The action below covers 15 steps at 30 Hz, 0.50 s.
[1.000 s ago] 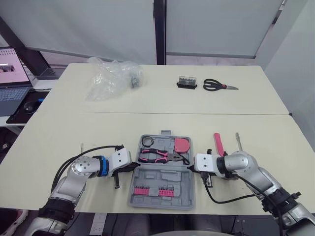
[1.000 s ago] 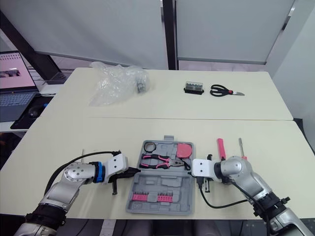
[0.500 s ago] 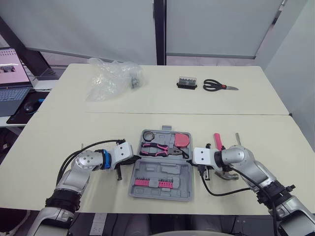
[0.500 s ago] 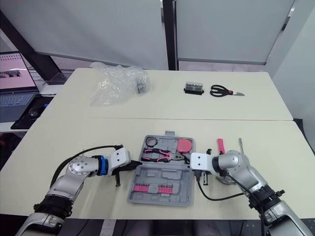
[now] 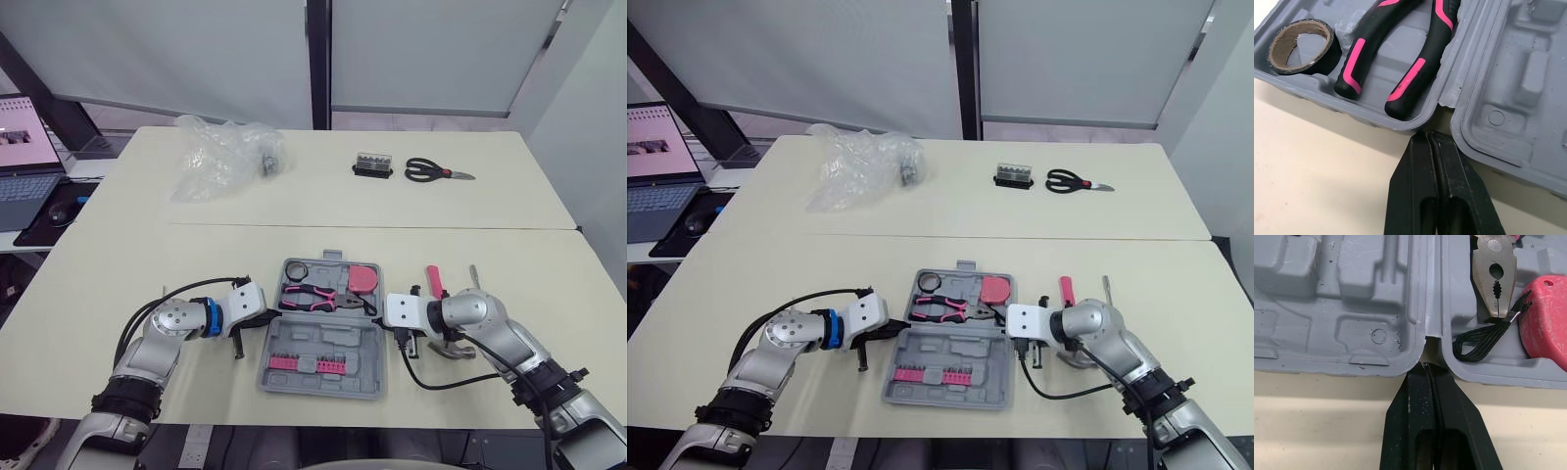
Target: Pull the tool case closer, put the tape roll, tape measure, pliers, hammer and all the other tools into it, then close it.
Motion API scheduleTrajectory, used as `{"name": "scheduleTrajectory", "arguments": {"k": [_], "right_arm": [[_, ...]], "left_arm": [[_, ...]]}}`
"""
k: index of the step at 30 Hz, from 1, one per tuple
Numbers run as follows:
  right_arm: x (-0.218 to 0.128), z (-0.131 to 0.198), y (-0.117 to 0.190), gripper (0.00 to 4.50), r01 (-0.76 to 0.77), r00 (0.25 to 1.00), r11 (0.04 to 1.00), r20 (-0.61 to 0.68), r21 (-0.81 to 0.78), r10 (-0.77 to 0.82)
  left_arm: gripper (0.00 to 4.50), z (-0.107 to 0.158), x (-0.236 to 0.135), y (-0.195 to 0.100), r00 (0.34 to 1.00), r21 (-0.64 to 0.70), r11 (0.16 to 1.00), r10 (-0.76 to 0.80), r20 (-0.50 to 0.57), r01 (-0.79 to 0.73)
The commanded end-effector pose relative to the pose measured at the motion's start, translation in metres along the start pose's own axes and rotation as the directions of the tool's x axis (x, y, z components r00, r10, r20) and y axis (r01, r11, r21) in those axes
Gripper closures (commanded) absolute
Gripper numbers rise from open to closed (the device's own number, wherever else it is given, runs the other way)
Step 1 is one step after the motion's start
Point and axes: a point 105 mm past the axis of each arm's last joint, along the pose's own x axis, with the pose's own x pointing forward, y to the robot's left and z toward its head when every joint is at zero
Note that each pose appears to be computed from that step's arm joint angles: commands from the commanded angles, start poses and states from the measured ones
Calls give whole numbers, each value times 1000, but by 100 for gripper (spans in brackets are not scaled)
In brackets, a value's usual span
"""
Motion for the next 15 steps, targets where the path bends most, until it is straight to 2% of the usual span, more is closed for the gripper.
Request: {"name": "scheduleTrajectory", "arguments": {"k": [1, 15], "right_arm": [[3, 11, -2, 450, 21, 999, 999, 45, -28, -20], [7, 10, -5, 450, 29, 998, 999, 48, -31, -28]], "left_arm": [[446, 3, 17, -27, 994, 1, 994, -110, 14, 110], [446, 2, 15, -31, 993, -8, 992, -122, 6, 122]]}}
